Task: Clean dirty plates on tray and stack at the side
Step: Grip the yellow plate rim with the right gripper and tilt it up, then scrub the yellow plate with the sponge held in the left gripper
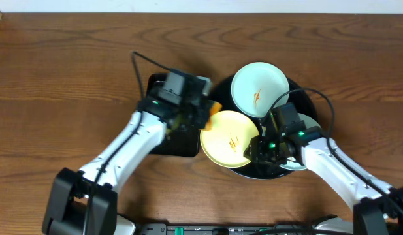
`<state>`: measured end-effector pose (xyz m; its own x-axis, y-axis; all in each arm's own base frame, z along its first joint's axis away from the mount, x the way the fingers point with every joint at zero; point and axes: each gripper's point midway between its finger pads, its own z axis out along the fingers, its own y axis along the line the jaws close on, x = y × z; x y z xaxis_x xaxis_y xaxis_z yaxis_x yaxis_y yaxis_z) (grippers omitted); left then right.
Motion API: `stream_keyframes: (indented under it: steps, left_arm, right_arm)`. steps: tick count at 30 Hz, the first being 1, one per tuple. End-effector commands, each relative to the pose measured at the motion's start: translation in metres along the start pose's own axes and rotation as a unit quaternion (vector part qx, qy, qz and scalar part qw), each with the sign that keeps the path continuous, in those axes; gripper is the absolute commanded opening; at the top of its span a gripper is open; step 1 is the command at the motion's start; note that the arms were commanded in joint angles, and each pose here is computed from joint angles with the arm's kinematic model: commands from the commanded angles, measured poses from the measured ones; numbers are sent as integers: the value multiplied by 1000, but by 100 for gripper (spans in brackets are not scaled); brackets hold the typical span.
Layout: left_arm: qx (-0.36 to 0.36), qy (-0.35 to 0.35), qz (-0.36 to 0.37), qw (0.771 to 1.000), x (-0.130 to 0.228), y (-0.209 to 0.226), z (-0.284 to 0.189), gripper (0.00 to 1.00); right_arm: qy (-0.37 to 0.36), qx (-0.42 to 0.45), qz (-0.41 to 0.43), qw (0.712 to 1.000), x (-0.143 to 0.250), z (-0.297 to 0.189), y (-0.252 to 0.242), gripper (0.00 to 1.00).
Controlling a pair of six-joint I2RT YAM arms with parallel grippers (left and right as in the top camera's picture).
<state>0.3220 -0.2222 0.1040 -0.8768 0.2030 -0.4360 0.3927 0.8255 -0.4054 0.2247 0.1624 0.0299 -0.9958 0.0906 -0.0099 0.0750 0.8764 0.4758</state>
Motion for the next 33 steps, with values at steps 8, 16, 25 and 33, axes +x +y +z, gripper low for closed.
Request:
stream_keyframes:
  steps: [8,16,25,33]
  left_arm:
    - [28,10,50,998,17,-77,36,8]
    - [13,57,-1,998,44,-78,69,8]
    - [-12,91,-93,991,63,-64,94,8]
    - [-87,81,-94,988,66,-34,95,11]
  right_arm:
    - [20,41,76,996,10,17,-11,36]
    - [12,48,76,996,8,17,-14,9]
    - [12,47,76,996,7,17,-14,3]
    - [12,47,76,996,7,17,-14,1]
